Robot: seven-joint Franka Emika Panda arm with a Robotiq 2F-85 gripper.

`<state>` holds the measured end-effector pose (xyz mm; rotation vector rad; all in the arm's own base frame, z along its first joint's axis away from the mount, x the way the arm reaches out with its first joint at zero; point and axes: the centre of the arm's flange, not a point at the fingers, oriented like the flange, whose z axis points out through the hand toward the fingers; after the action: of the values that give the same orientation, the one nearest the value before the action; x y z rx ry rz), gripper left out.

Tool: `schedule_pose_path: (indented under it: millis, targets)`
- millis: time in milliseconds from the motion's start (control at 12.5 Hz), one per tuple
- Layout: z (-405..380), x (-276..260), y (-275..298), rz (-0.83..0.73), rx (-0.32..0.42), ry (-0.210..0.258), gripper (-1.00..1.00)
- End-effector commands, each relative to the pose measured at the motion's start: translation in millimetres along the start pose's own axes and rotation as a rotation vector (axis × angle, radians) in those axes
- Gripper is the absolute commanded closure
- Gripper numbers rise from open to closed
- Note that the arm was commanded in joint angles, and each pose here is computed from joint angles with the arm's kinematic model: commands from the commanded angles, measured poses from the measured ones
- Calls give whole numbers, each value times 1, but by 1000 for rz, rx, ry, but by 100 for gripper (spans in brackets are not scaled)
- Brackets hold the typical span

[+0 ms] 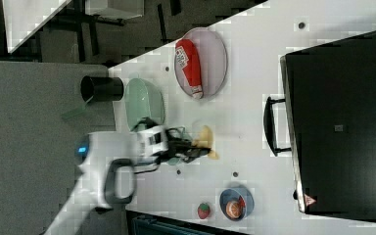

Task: Pick Banana and place it in mug.

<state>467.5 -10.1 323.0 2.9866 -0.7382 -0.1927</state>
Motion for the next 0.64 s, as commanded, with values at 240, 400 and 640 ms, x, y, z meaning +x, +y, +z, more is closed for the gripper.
schedule_pose_path:
  millis: [240, 400, 640]
  targets:
    - [-141, -18, 0, 11, 11, 19, 34]
    - [-154, -36, -23, 27, -8, 22, 34]
    - [-154, -75, -78, 74, -12, 32, 34]
